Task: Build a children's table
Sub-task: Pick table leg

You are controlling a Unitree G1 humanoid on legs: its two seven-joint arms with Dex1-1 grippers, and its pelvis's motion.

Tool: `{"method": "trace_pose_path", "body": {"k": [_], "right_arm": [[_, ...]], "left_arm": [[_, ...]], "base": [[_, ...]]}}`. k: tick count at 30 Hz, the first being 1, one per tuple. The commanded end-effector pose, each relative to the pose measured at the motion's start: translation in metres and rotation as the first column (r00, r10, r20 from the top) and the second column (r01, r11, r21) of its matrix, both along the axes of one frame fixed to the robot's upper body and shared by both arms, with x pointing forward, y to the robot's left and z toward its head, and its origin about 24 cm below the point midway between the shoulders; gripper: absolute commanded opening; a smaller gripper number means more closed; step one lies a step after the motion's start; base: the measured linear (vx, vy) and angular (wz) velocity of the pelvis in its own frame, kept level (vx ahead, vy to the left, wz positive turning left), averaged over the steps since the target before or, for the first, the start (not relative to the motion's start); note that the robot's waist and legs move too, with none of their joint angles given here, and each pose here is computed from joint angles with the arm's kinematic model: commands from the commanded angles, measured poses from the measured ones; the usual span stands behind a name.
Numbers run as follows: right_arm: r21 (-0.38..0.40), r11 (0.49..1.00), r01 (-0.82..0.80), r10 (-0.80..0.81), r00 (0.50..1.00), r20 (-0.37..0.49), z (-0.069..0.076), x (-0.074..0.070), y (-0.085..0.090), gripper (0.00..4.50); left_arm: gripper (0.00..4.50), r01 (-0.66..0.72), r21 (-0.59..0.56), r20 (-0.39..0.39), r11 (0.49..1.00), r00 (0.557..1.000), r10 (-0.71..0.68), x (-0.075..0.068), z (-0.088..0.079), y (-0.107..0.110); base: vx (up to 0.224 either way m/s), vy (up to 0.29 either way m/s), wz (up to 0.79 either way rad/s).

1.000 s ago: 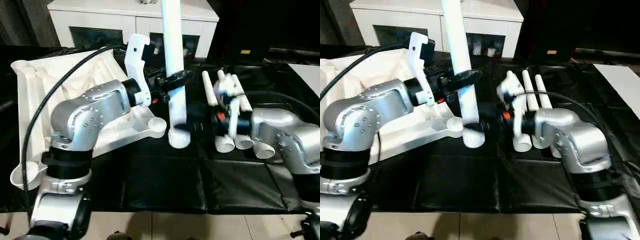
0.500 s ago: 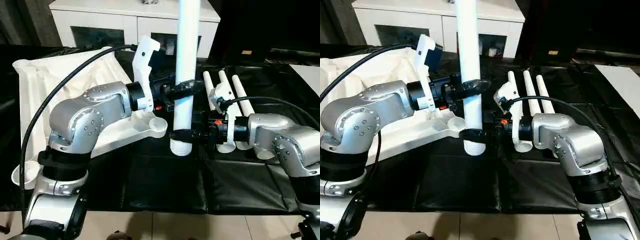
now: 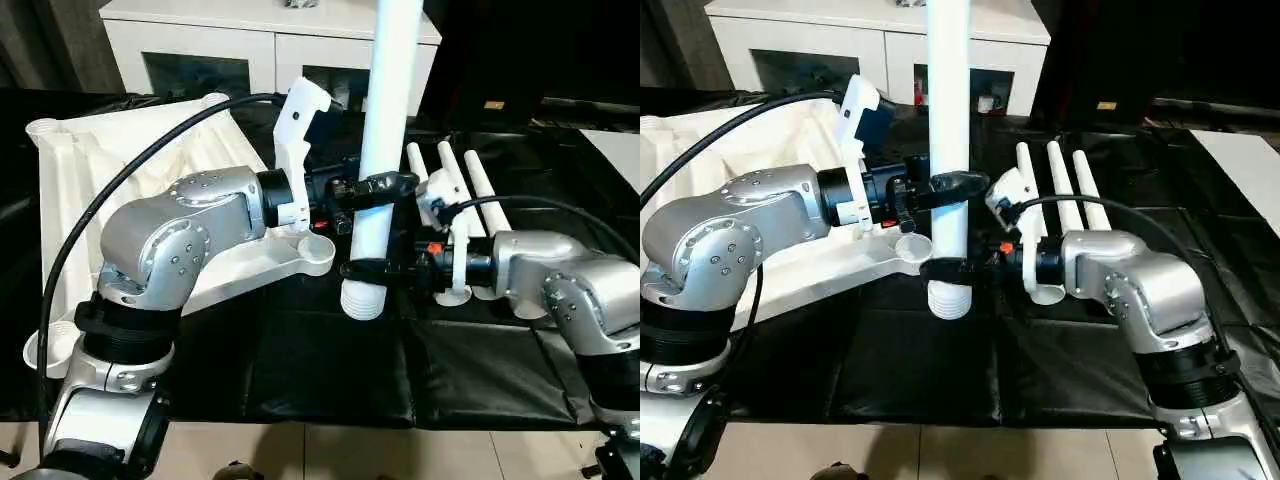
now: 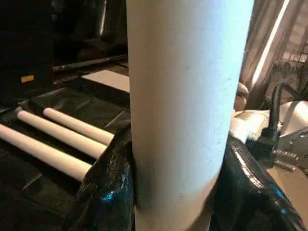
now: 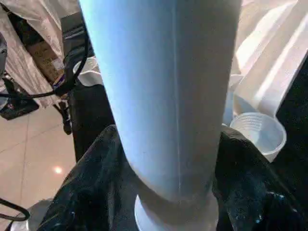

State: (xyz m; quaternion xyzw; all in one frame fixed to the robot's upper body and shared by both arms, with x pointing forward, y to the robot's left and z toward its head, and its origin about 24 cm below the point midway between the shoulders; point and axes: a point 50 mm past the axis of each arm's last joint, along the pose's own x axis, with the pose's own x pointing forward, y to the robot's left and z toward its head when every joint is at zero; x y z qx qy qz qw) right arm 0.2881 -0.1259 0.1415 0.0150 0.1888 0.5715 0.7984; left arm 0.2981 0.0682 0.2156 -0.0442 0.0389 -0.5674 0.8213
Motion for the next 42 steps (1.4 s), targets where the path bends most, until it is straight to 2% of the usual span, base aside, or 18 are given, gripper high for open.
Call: {"method": "trace_pose_path", "body": {"k": [1,4,8,10,14,23,30,34,40,42], "right_arm": [[-0.013,1.0,-0.002,0.002,1.0,-0.011,-0.003,-0.0016,-0.0016,2.42],[-0.023,1.0,-0.006,0.006,1.0,-0.017,-0.0061,-0.0026,-0.0007,2.1],[-0.03,1.0,-0.005,0.005,1.0,-0.01,-0.0079,-0.0028,0.0001,2.04],[-0.032,0.999,-0.005,0.005,1.0,-0.006,-0.0081,-0.0027,0.0005,2.51],[-0.04,0.999,-0.002,0.002,1.0,0.007,-0.0081,-0.0022,0.0011,2.91],[-0.033,0.999,0.016,-0.015,1.0,0.017,-0.0074,0.0006,-0.0001,2.96],[-0.013,1.0,0.018,-0.017,1.0,0.012,-0.0068,0.0018,0.0011,2.2],[-0.005,1.0,0.011,-0.011,1.0,0.013,-0.0067,0.0013,0.0033,2.02],[0.003,1.0,0.006,-0.006,1.0,0.018,-0.007,0.0008,0.0055,1.98],[0.007,1.0,0.012,-0.012,1.0,0.025,-0.0066,0.0011,0.0057,1.98]], "left_arm": [[1.81,0.027,-0.001,0.044,1.0,0.999,-0.027,-0.0038,0.0071,-0.0054],[1.81,0.036,-0.006,0.045,0.999,0.998,-0.036,-0.0046,0.0077,-0.007],[1.81,0.062,0.003,0.048,0.998,0.997,-0.062,-0.0073,0.0071,-0.0088],[1.81,0.067,0.009,0.05,0.998,0.996,-0.068,-0.0078,0.0068,-0.0088],[1.81,0.074,0.019,0.056,0.997,0.996,-0.075,-0.0086,0.0066,-0.0086],[1.81,0.068,0.025,0.057,0.997,0.996,-0.07,-0.0076,0.0057,-0.0073],[1.81,0.08,0.026,0.052,0.996,0.995,-0.081,-0.0092,0.0049,-0.0068],[1.81,0.081,0.031,0.055,0.996,0.995,-0.082,-0.0094,0.0047,-0.0061],[1.81,0.056,0.041,0.06,0.998,0.996,-0.059,-0.0068,0.005,-0.004],[2.51,0.018,0.04,0.051,0.999,0.998,-0.02,-0.0029,0.0045,-0.001]], "base": [[0.0,0.0,0.0],[0.0,0.0,0.0],[0.0,0.0,0.0],[0.0,0.0,0.0],[0.0,0.0,0.0],[0.0,0.0,0.0],[0.0,0.0,0.0],[0.0,0.0,0.0],[0.0,0.0,0.0],[0.0,0.0,0.0]]}}
